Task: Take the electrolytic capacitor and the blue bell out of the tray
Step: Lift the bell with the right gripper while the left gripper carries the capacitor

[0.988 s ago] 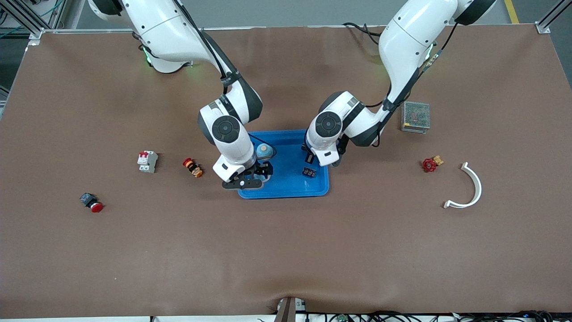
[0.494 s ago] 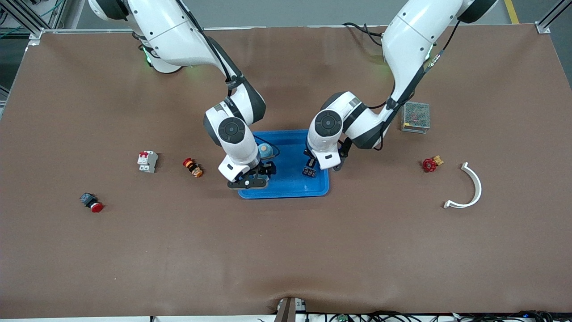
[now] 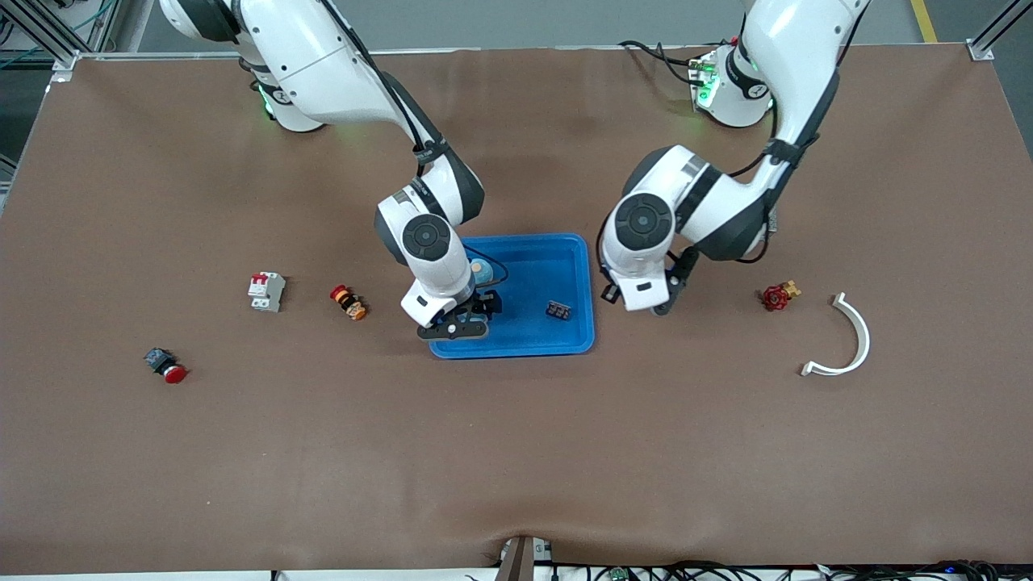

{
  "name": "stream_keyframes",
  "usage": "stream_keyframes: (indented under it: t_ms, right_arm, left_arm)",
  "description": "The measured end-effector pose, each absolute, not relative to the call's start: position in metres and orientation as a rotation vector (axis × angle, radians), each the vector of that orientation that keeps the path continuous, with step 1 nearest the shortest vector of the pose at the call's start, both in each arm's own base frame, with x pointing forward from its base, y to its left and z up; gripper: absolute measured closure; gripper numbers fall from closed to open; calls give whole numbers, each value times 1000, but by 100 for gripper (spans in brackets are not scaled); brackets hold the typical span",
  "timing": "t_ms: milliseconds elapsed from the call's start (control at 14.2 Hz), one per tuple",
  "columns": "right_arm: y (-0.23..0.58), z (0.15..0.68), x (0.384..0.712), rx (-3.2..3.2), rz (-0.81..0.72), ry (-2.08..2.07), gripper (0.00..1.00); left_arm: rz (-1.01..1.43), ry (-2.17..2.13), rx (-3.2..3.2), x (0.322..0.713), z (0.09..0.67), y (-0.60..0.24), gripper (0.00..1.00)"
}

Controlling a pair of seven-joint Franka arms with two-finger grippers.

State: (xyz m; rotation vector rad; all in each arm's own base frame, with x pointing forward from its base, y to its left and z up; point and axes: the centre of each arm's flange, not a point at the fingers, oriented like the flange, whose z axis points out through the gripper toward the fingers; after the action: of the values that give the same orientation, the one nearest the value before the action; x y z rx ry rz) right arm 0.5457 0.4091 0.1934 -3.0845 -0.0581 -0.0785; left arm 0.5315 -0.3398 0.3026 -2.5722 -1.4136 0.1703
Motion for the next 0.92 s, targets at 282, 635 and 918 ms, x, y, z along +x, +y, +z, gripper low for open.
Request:
stream_keyframes:
  t_ms: [282, 635, 918]
  right_arm:
    - [414, 189, 541, -3088, -70, -73, 0]
    - [418, 187, 538, -3090, -67, -84, 0]
    - [418, 187, 538, -3090, -66, -85, 23]
  left_arm:
    - [229, -1344, -2543, 541, 300, -288, 69]
    - [326, -1274, -2527, 545, 276, -223, 69]
    - [379, -1225, -2512, 540, 257, -182, 69]
